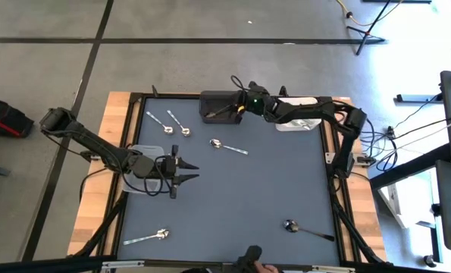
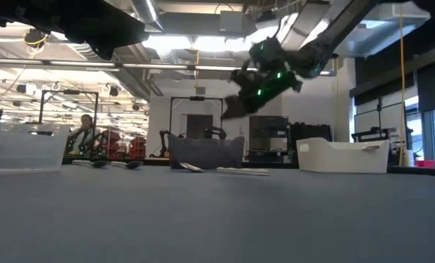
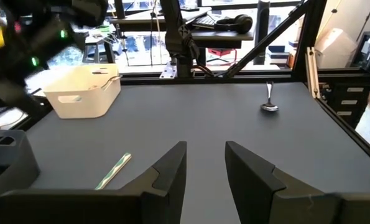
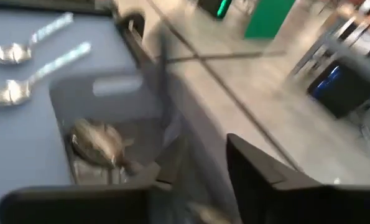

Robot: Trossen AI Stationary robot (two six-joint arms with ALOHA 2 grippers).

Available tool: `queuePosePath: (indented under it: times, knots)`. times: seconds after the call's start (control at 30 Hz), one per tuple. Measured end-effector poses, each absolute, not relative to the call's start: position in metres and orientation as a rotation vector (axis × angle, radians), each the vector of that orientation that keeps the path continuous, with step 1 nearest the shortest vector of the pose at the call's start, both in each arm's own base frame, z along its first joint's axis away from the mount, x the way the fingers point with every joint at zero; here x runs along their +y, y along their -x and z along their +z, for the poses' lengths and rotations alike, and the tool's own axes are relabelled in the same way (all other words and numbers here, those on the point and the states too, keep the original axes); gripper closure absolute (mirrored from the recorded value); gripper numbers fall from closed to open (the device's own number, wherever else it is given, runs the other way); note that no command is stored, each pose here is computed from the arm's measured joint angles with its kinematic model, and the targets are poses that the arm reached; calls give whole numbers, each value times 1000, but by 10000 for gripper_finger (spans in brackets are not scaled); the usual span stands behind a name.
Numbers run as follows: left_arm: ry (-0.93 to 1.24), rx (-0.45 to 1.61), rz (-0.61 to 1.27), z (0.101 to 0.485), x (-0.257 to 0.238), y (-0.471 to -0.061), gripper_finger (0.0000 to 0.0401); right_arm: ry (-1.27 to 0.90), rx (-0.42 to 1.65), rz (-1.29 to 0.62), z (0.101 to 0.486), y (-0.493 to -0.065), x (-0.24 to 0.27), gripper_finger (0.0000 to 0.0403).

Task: Sort silverware by color (type)
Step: Put the top black spoon into the black bin, then put the black spoon into the black bin

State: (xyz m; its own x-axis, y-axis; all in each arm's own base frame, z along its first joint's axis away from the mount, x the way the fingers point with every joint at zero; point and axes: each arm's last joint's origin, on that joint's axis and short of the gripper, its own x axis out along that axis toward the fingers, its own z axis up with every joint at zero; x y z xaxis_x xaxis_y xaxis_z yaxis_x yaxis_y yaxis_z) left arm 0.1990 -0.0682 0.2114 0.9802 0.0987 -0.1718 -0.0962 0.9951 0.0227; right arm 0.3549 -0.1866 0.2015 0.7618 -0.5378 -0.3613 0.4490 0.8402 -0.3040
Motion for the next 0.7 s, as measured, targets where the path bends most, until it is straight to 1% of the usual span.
queuePosePath:
  times: [0.07, 0.17, 0.27, 0.37, 0.53, 0.7]
  knots:
    - [-14, 172, 99, 212, -68, -199, 296, 237, 437, -523, 223, -351, -176, 278]
    - [-13, 170, 99, 212, -68, -199, 296, 267, 470, -506, 253, -339, -153, 254]
    - [-13, 170, 99, 212, -68, -199, 296, 264, 519, -443, 281, -319, -124, 243]
    - [-13, 170, 99, 212, -68, -199, 296, 207, 584, -328, 300, -297, -88, 240]
    - [-10, 164, 99, 212, -68, -199, 296, 40, 750, -111, 308, -263, -26, 240]
    - [0, 141, 99, 215, -68, -199, 296, -103, 962, -12, 295, -237, 28, 240]
